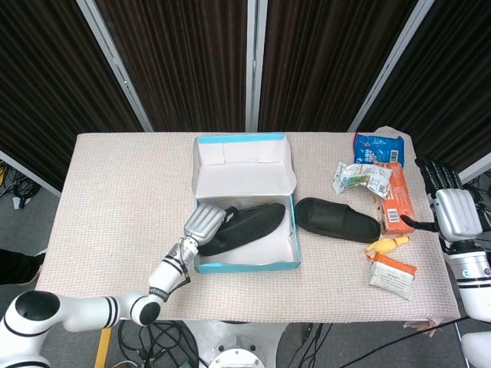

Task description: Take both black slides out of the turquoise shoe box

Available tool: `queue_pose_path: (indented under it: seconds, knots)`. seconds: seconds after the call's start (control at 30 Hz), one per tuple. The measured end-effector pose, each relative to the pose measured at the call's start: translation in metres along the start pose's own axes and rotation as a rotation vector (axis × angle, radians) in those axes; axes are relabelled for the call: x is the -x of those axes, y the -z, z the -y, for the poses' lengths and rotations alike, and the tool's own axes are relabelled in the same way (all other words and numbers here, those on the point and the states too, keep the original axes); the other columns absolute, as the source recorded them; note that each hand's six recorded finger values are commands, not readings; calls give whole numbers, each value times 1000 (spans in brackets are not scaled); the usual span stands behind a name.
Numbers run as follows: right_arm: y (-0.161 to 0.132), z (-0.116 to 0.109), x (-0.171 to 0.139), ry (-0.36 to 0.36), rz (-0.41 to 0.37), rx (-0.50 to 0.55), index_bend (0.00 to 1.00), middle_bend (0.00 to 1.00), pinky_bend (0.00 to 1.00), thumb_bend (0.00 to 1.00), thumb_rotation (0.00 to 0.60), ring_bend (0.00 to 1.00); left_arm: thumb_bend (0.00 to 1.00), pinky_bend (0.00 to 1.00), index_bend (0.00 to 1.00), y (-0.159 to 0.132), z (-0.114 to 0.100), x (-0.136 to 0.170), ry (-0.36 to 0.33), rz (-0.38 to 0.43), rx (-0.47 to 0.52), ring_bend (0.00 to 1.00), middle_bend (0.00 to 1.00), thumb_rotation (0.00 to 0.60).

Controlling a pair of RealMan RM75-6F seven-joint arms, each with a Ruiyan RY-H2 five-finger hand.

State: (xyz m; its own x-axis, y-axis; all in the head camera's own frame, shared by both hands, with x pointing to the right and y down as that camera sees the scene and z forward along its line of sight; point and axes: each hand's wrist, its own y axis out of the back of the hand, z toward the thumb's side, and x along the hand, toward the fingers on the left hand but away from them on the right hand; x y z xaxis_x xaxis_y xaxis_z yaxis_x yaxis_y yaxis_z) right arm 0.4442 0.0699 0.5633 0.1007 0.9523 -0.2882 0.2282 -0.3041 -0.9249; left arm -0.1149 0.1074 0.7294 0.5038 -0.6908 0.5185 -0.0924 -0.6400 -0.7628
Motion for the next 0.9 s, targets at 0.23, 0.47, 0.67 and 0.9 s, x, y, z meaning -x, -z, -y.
queue_pose_path:
  seconds: [0.23,0.47,0.67,0.9]
  knots:
    - [-2,-3,-1,16,-1,4,0,0,0,0,600,0,437,897,613,-11,-8,7,-87,92,-138,719,702,600]
    - [-2,-6,-2,37,2,10,0,0,0,0,600,0,454,922,635,-12,-19,10,-199,142,-173,748,732,600]
    - [-2,-5,-2,40,2,14,0,0,0,0,600,0,456,943,641,-7,-21,9,-241,152,-129,766,743,600]
    - [-4,-7,-2,54,-4,16,0,0,0,0,600,0,468,966,650,-3,-40,16,-327,176,27,781,752,600]
